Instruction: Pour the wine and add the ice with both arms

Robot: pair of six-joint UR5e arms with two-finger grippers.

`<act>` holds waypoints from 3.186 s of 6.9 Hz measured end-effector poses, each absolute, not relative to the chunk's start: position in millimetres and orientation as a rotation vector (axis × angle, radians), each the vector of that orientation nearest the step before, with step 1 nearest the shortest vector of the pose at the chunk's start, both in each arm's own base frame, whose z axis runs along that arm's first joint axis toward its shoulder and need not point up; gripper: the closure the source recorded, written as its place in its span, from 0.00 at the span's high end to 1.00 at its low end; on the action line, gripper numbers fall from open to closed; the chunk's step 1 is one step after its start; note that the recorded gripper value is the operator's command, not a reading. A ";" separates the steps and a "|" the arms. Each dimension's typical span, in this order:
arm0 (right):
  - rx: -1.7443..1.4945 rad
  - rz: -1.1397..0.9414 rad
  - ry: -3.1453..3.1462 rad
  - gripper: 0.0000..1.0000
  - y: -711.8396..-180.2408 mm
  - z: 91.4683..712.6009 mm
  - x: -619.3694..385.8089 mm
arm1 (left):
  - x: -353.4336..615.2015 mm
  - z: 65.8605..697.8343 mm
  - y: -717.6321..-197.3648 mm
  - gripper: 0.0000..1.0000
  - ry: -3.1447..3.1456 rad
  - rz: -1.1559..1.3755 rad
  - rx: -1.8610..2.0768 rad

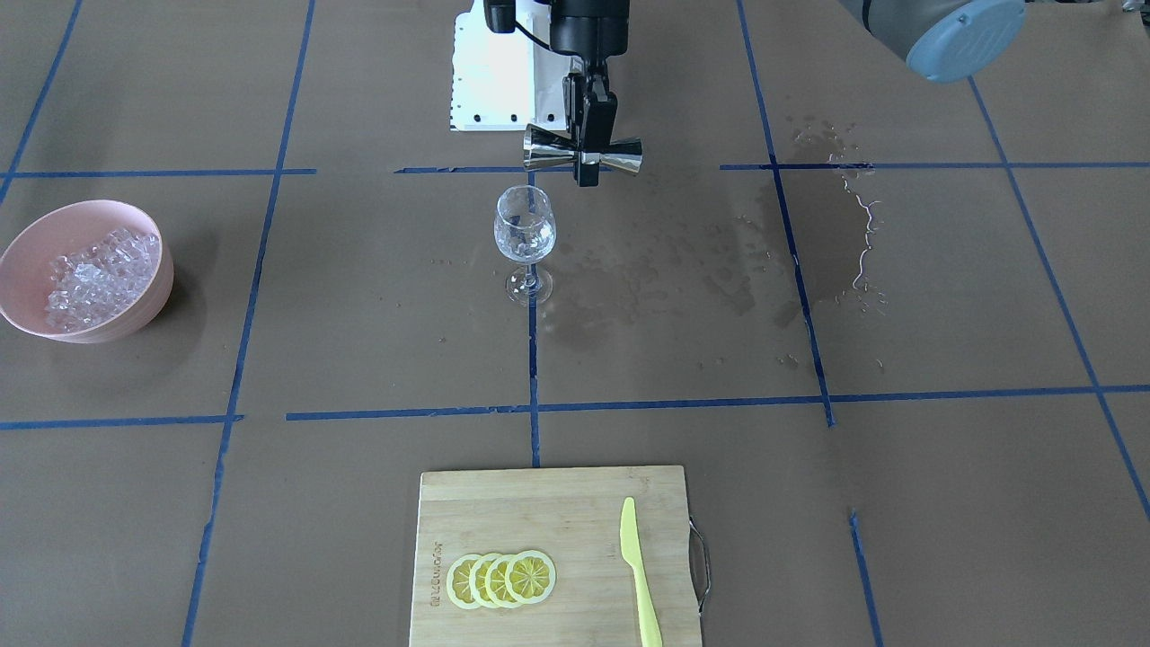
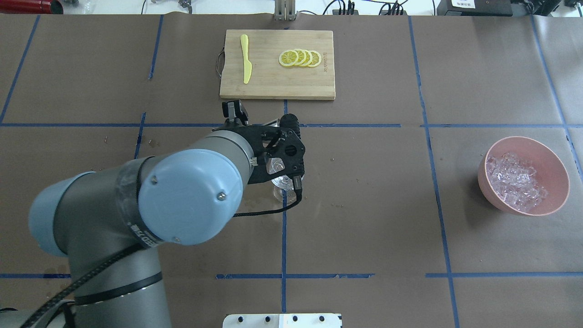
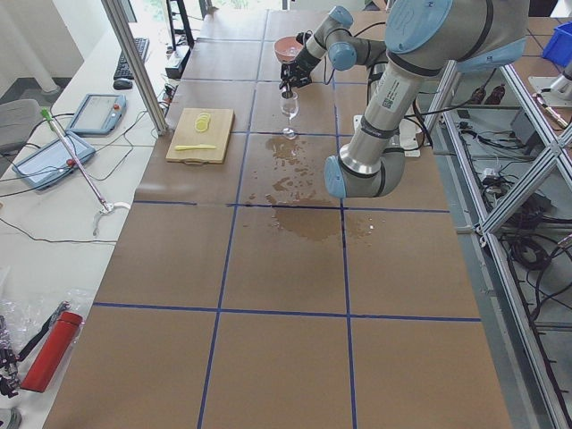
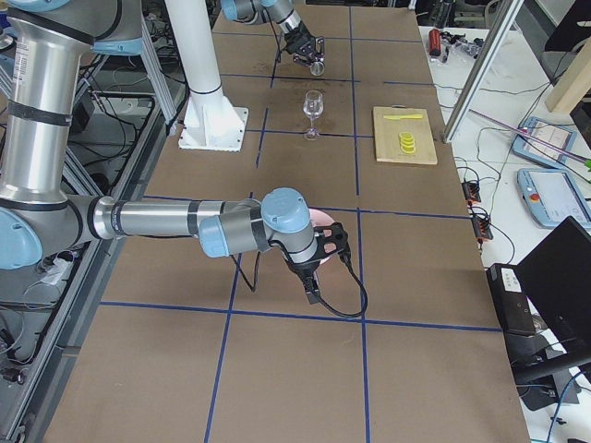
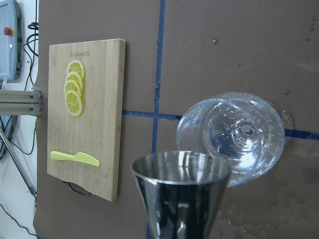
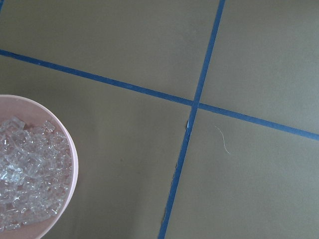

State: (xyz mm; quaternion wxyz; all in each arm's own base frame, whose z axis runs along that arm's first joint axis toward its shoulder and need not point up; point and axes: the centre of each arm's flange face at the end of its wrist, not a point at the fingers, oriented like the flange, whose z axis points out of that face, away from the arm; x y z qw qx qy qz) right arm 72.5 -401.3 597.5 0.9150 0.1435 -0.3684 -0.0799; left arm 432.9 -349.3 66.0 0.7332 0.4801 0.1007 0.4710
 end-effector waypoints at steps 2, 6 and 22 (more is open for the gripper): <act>0.297 -0.166 -0.759 1.00 -401.8 596.8 72.4 | 387.2 100.1 -370.3 0.00 0.318 0.963 1.122; 0.301 -0.167 -0.760 1.00 -401.9 595.0 72.5 | 317.8 236.0 -374.2 0.00 0.621 0.654 1.141; 0.317 -0.172 -0.758 1.00 -404.1 587.2 72.8 | 394.4 539.6 -267.7 0.00 0.804 -0.417 1.274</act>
